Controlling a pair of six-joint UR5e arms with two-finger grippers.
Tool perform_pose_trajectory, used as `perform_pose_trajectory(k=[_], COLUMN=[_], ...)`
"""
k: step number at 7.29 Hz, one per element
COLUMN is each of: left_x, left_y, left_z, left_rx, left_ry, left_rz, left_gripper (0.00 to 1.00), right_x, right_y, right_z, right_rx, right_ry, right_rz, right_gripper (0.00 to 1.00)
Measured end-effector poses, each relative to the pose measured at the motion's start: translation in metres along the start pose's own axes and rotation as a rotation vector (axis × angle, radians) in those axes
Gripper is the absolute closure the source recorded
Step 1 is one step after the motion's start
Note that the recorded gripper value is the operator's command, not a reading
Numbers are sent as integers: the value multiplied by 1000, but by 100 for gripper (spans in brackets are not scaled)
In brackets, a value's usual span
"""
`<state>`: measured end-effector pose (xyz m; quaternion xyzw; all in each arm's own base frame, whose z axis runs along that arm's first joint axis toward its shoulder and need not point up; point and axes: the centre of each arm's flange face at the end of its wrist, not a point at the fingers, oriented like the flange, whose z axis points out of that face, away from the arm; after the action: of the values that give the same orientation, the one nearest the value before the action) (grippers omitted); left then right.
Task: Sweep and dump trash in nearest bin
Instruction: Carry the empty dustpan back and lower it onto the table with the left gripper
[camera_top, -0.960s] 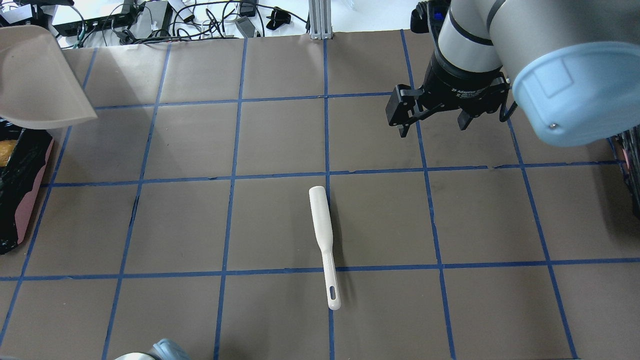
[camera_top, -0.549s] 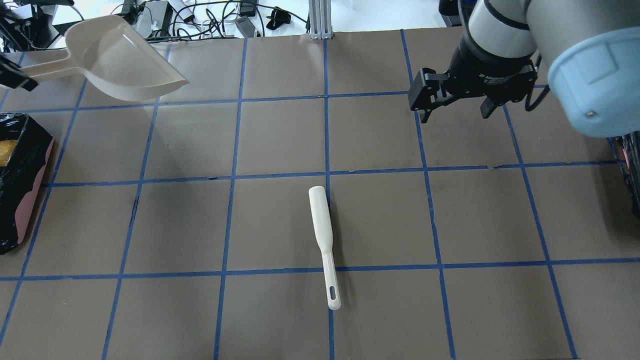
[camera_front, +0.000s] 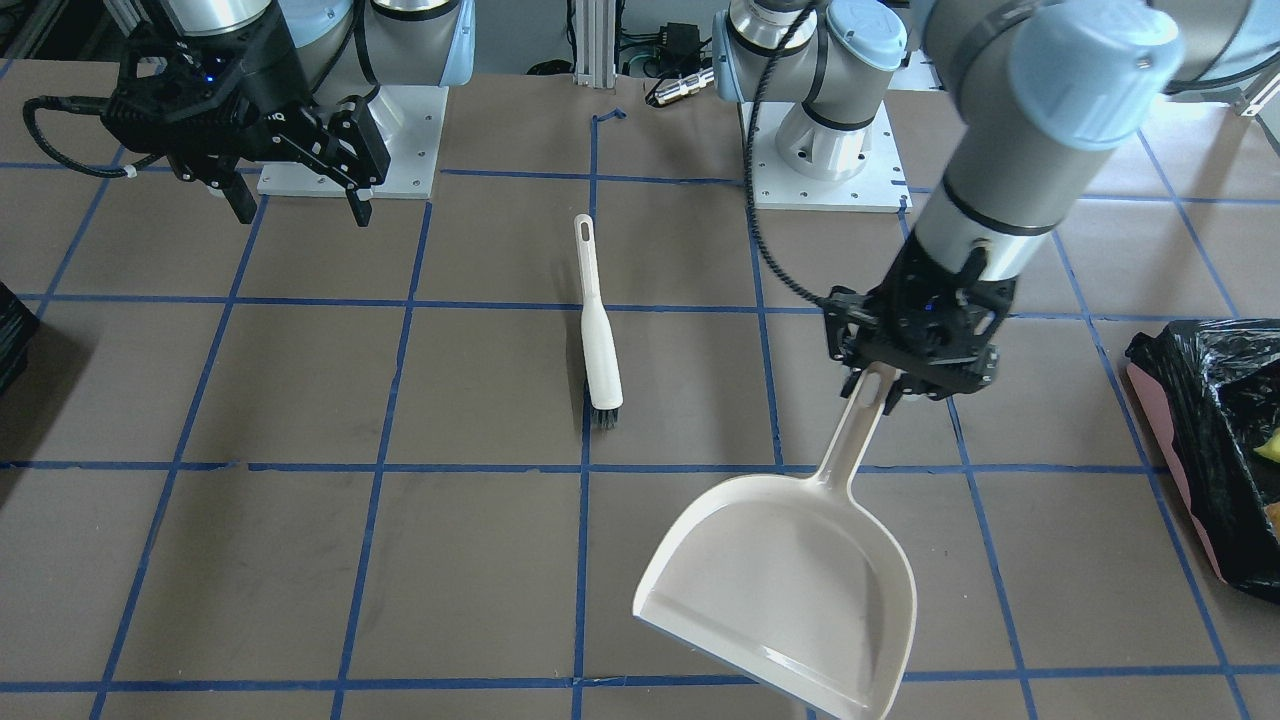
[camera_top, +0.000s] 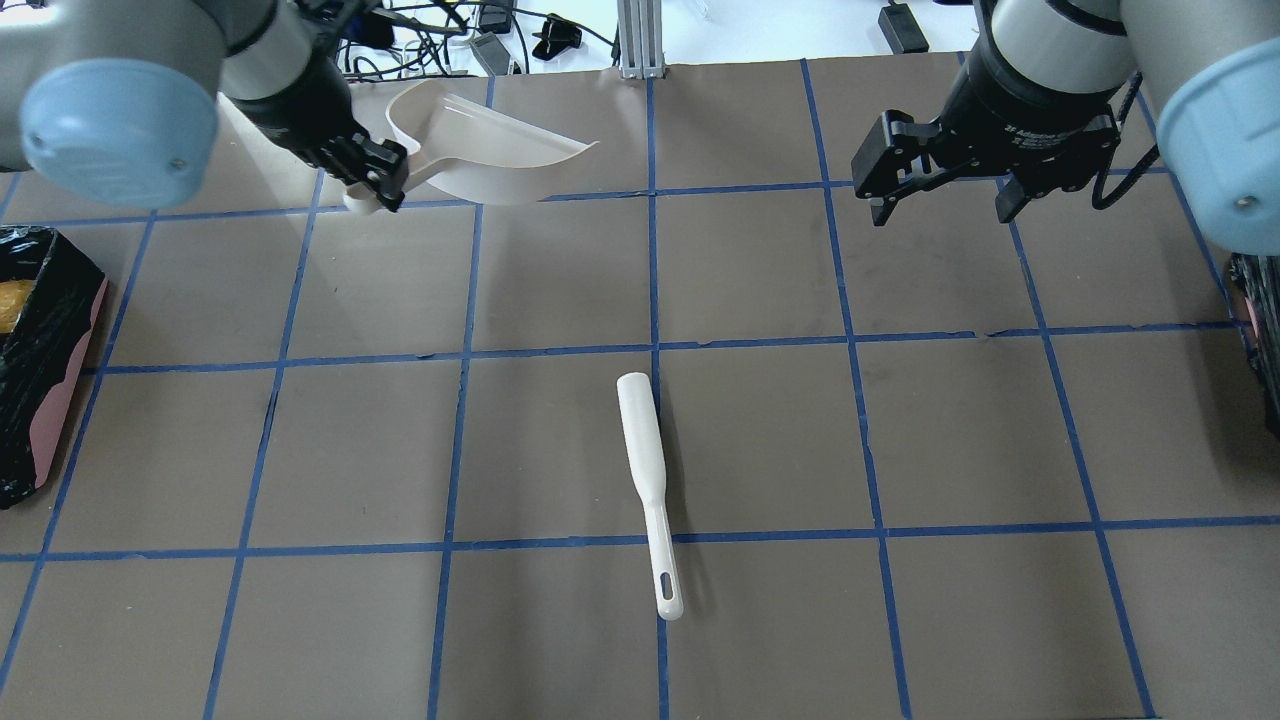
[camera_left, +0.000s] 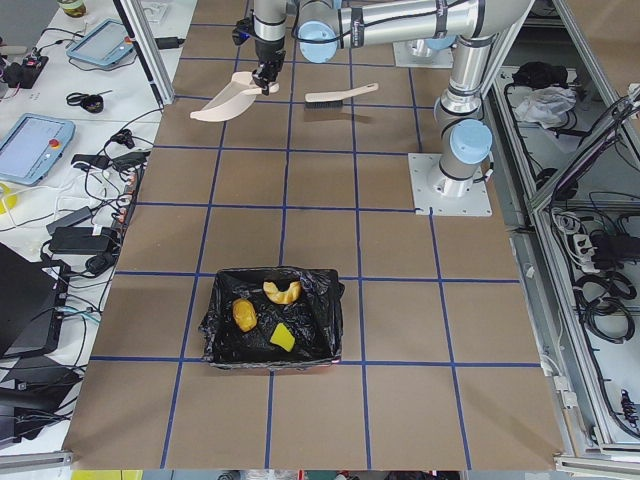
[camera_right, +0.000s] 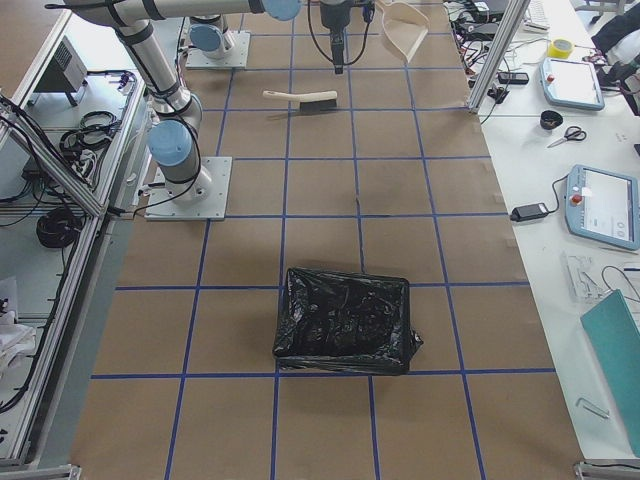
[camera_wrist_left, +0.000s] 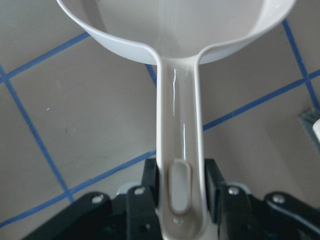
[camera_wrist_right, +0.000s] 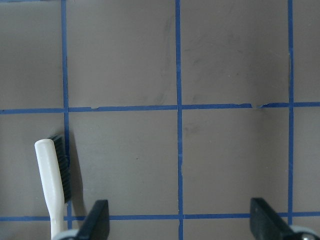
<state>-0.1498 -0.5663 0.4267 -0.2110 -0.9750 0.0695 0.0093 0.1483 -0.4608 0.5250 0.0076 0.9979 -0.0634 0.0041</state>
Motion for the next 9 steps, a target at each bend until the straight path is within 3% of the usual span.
perform_pose_trajectory(k=[2, 4, 7, 9], left_x=[66, 116, 160, 173], left_y=[-12, -20, -29, -30], left_z=[39, 71, 106, 118], left_rx=[21, 2, 6, -4], left_ry=[5, 10, 6, -2], left_rz=[-73, -147, -263, -271], left_gripper=[100, 100, 100, 100], right_x=[0, 0, 0, 0], right_y=[-9, -12, -11, -8], right_z=[-18, -20, -21, -22], right_rx=[30, 27, 24, 24], right_ry=[3, 4, 4, 3], right_rz=[1, 2, 12, 13], right_gripper=[0, 0, 0, 0])
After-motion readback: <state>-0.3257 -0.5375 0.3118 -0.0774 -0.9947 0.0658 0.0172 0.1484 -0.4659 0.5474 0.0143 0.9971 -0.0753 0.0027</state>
